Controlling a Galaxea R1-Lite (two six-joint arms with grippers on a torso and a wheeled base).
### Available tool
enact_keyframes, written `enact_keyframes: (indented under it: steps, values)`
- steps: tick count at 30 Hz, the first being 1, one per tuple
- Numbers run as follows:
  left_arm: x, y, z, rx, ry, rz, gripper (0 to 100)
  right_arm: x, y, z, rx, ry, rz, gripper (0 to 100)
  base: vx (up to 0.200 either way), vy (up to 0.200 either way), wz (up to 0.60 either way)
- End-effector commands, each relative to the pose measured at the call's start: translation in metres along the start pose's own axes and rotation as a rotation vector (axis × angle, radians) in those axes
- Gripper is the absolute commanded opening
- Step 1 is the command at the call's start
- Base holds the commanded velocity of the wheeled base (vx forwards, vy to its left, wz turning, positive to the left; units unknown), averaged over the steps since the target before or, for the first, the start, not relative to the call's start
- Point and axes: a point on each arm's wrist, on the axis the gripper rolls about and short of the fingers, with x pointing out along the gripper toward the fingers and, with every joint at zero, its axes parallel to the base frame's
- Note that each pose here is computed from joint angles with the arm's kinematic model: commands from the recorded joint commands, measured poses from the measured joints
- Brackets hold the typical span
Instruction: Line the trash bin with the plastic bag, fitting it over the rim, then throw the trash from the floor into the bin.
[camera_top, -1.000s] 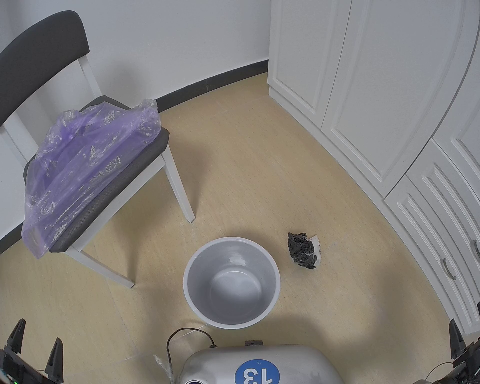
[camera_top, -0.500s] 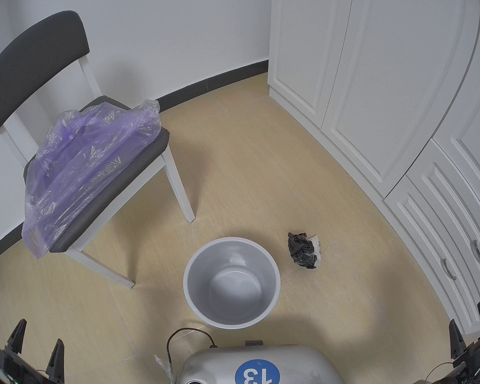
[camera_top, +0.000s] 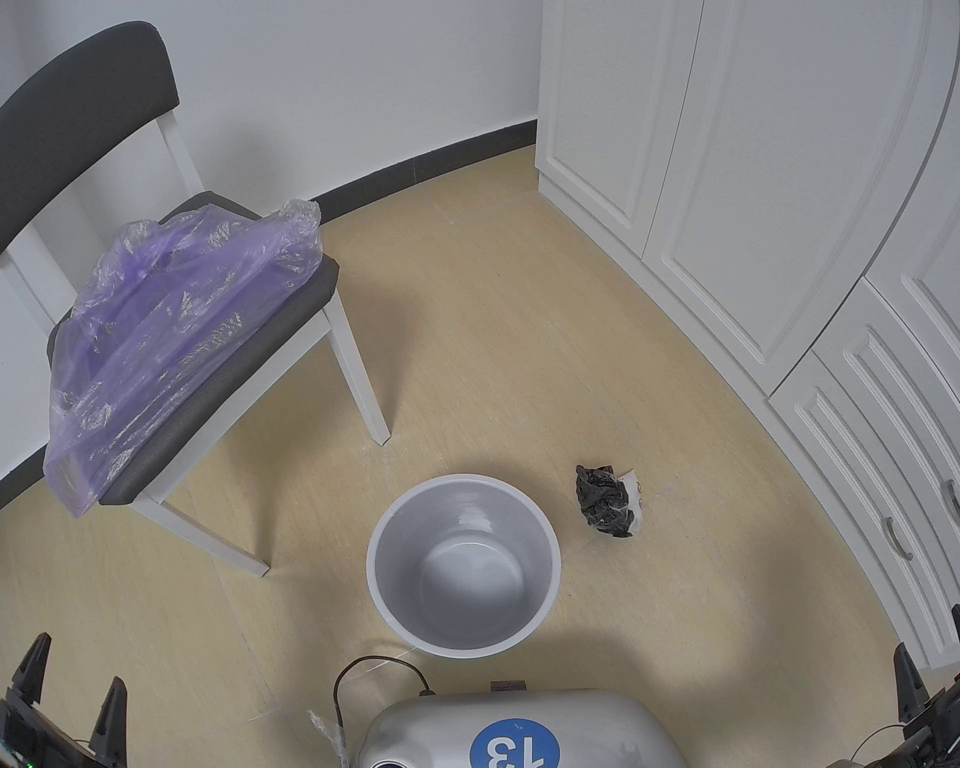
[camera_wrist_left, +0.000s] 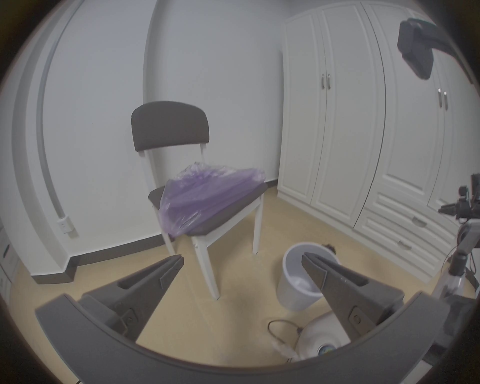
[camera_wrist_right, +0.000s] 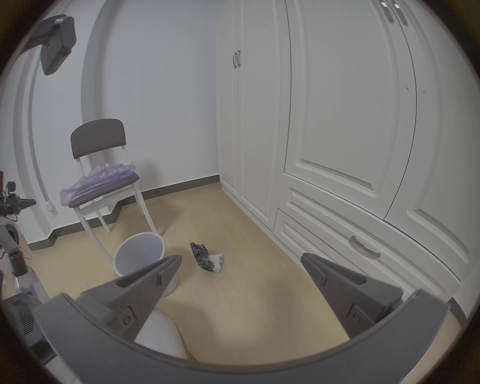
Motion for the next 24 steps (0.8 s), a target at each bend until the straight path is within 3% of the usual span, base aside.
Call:
enact_keyframes:
  steps: [1,5,7,8,9,17,21,24]
  values:
    - [-0.016,-0.004,0.066,-0.113,-0.253,-0.149,100,0.000,0.000,0.001,-0.012,-0.043,-0.017,100,0.000,0.000,0.00]
    - [-0.016,-0.004,0.081,-0.037,-0.163,-0.135,100,-0.009,0.000,0.042,-0.063,-0.226,0.040,100,0.000,0.000,0.00]
    - [-0.014,-0.003,0.080,0.000,-0.113,-0.128,100,-0.007,0.000,0.051,-0.064,-0.206,0.055,100,0.000,0.000,0.00]
    - [-0.009,-0.002,0.078,0.053,-0.022,-0.101,100,0.000,0.001,0.063,-0.069,-0.159,0.069,100,0.000,0.000,0.00]
    - [-0.008,-0.002,0.078,0.065,-0.004,-0.089,100,0.002,0.001,0.066,-0.069,-0.150,0.072,100,0.000,0.000,0.00]
    - [0.038,0.010,0.084,0.379,0.407,0.242,100,0.065,0.002,0.159,-0.073,-0.029,0.066,100,0.000,0.000,0.00]
    - [0.063,0.014,0.087,0.470,0.551,0.318,100,0.103,0.003,0.172,-0.061,0.037,0.086,100,0.000,0.000,0.00]
    - [0.077,0.017,0.089,0.496,0.620,0.361,100,0.119,0.006,0.173,-0.060,0.024,0.113,100,0.000,0.000,0.00]
